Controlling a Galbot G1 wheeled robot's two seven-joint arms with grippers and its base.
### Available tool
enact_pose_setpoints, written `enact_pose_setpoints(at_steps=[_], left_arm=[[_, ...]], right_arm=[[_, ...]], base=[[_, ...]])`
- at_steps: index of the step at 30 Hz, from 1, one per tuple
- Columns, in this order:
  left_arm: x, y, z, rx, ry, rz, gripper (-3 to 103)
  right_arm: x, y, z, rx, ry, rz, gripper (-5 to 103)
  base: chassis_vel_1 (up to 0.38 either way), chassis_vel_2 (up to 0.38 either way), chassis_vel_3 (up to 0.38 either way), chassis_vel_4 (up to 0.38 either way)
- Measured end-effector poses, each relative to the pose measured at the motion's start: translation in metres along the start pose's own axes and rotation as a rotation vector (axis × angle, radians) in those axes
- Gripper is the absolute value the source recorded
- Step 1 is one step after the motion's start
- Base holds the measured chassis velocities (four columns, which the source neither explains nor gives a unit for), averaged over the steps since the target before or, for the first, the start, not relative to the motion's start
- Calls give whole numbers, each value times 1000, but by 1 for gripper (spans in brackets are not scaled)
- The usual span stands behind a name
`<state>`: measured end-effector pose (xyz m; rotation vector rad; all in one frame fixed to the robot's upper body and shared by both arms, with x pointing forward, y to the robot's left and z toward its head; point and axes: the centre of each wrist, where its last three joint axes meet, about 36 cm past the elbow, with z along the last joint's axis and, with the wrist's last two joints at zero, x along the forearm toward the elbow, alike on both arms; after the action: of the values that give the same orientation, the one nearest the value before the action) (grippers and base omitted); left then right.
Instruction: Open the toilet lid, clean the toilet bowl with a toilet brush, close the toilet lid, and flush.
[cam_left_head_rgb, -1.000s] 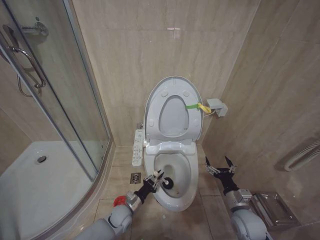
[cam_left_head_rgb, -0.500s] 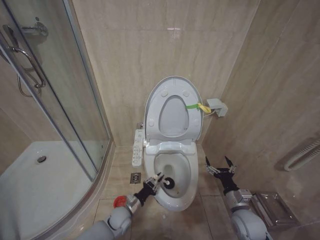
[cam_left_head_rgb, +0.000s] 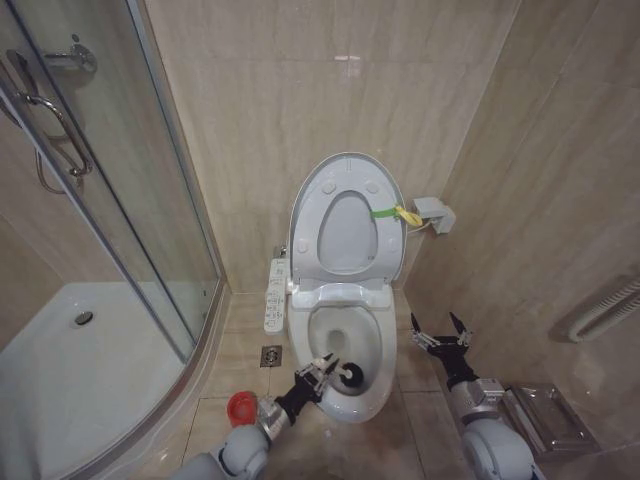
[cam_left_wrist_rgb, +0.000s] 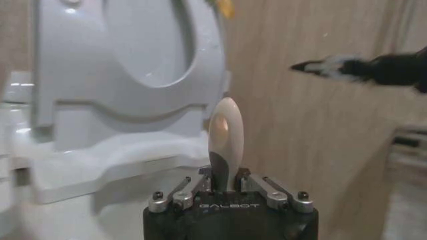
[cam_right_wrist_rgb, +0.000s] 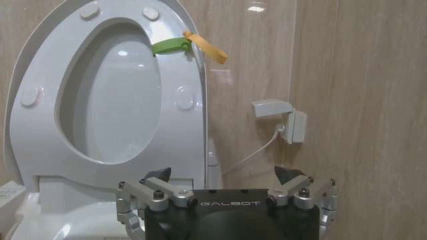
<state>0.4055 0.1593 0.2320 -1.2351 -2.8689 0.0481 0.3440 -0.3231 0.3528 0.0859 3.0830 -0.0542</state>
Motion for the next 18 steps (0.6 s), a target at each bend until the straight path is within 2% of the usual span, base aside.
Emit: enact_pose_setpoints(at_steps=[3, 6, 8, 9, 10, 13, 18], left_arm=[[0, 18, 2, -22, 5, -23, 19], [0, 21, -1, -23, -3, -26, 19], [-2, 13, -9, -11, -19, -15, 19], [-2, 1, -13, 4, -28, 2, 19], [-2, 1, -13, 4, -28, 2, 19], [0, -15, -14, 26, -28, 25, 19], [2, -10, -6, 21, -12, 13, 19]], right_arm=[[0, 0, 0, 0, 0, 0, 100], [0, 0, 0, 0, 0, 0, 100], [0, 0, 0, 0, 0, 0, 100], [0, 0, 0, 0, 0, 0, 100], [0, 0, 0, 0, 0, 0, 100], [0, 0, 0, 0, 0, 0, 100], [0, 0, 0, 0, 0, 0, 100]], base=[[0, 0, 0, 0], [0, 0, 0, 0], [0, 0, 0, 0], [0, 0, 0, 0], [0, 0, 0, 0], [0, 0, 0, 0], [0, 0, 0, 0]])
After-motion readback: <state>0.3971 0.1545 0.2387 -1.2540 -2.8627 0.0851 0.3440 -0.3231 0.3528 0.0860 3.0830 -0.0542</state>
